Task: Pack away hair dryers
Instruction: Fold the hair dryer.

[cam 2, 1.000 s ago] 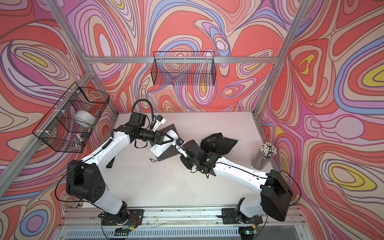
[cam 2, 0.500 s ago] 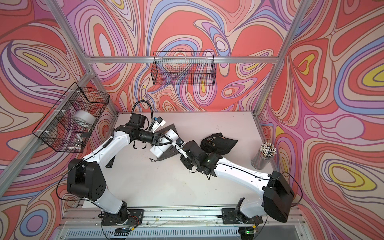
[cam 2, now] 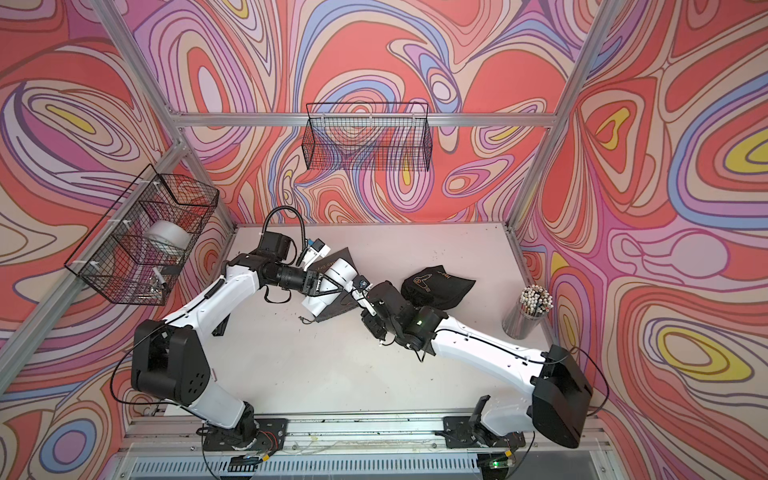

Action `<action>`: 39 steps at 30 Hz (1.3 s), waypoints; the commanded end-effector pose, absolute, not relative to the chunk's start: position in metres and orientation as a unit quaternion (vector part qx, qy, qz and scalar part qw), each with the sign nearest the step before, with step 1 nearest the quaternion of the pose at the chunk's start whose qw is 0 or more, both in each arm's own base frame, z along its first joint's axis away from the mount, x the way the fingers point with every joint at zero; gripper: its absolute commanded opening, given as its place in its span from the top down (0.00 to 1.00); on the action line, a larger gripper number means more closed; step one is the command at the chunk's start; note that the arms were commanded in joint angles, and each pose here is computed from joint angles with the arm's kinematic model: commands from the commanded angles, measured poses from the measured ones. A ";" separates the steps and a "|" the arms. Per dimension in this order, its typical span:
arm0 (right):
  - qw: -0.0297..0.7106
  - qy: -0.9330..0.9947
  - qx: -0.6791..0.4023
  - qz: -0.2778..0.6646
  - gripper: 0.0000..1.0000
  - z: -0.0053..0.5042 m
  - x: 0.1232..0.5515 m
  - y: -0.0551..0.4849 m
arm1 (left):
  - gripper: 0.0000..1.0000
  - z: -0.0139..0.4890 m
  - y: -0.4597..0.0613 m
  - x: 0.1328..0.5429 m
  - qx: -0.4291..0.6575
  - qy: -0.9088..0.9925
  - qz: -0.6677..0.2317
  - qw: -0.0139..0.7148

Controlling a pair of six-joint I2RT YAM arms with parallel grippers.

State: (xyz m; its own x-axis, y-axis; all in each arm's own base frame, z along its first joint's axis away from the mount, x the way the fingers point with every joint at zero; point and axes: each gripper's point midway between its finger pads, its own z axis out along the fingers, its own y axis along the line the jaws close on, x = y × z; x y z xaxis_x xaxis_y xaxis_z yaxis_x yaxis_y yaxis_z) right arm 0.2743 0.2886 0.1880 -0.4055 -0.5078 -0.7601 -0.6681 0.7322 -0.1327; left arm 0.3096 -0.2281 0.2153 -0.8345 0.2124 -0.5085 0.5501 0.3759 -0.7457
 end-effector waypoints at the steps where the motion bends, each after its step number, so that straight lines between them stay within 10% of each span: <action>1: 0.523 0.785 -0.271 0.191 0.99 0.267 0.293 0.313 | 0.65 0.229 -0.253 0.271 0.270 0.780 -0.547 0.138; 12: 0.551 0.760 -0.223 0.264 0.99 0.300 0.290 0.325 | 1.00 0.245 -0.279 0.271 0.247 0.767 -0.556 0.204; 39: 0.523 0.669 -0.049 0.526 0.99 0.357 0.271 0.356 | 1.00 0.249 -0.258 0.272 0.085 0.758 -0.506 0.403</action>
State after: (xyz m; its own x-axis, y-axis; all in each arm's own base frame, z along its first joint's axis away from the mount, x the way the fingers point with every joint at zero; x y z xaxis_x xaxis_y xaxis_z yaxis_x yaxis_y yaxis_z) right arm 0.2778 0.3323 0.2315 -0.5656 0.1423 -0.8123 -0.4848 0.7395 0.4670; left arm 0.2969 -0.2376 0.2608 -0.5922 -0.3325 -0.7340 0.5141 0.5456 -0.6619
